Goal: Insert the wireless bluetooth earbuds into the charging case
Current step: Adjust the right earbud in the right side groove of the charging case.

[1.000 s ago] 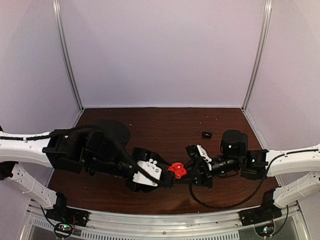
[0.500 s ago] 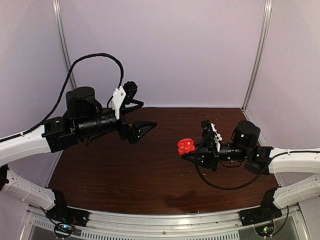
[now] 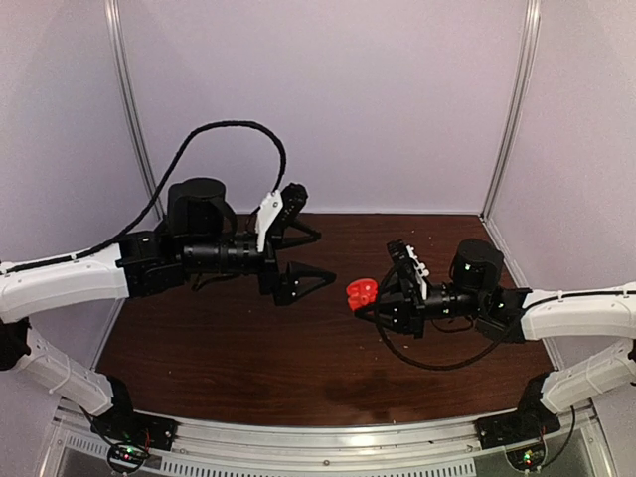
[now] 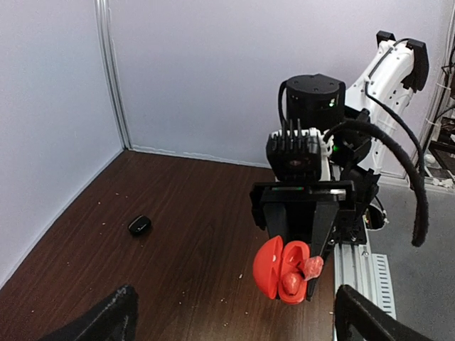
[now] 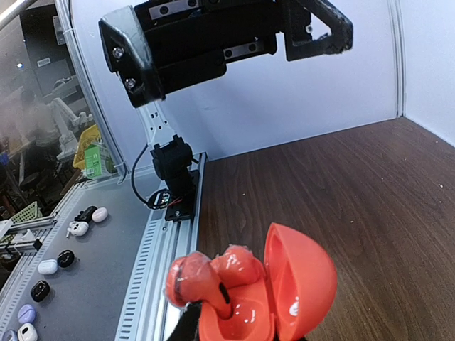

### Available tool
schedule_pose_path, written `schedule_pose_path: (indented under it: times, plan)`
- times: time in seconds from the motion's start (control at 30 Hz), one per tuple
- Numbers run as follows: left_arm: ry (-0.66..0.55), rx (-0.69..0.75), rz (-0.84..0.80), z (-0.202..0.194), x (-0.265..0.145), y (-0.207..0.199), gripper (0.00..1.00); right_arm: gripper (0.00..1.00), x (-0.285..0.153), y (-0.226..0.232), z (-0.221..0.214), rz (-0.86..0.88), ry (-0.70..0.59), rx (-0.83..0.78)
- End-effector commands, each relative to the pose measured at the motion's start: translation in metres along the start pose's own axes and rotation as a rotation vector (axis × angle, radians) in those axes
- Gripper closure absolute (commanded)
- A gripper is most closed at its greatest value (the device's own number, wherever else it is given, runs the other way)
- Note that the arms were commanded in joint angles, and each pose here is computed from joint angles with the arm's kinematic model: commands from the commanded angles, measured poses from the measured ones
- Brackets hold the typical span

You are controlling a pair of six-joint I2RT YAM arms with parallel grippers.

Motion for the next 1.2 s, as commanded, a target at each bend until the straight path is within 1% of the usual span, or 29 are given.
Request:
schedule_pose_path:
  times: [0.0,0.17,0.33,0.6,0.73,0.97,1.17]
  plan:
    - [0.043,0.024,-0.135,-0.002,0.019,-0.005,0.02,1.00,0.004,0.000,0.018,0.031,-0.037,-0.020]
    - [0.065,0.026,-0.160,-0.008,0.029,-0.004,0.02,1.00,0.005,0.002,0.018,0.044,-0.036,-0.021]
    - [0.080,0.017,-0.191,-0.010,0.036,-0.003,0.07,1.00,0.006,0.005,0.015,0.063,-0.024,-0.027]
    - [0.094,0.010,-0.247,-0.014,0.043,-0.009,0.11,1.00,0.008,0.008,0.013,0.079,-0.016,-0.028]
    - [0.099,0.039,-0.266,-0.017,0.047,-0.013,0.11,1.00,0.008,0.010,0.014,0.086,-0.017,-0.030]
    - [0.106,0.045,-0.251,-0.018,0.053,-0.013,0.12,1.00,0.011,0.012,0.012,0.105,-0.010,-0.028]
    - [0.103,0.043,-0.257,-0.018,0.062,-0.014,0.14,1.00,0.012,0.014,0.011,0.112,-0.003,-0.033]
Point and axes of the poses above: each gripper's point midway between its finger pads, its own x axis out along the fingers, its own y axis along the line the jaws close on, z = x × y, the point moved 8 cm from there along -x, back along the fingers, and after that the axes turned 4 degrees about -x, right-handed, at the moved point
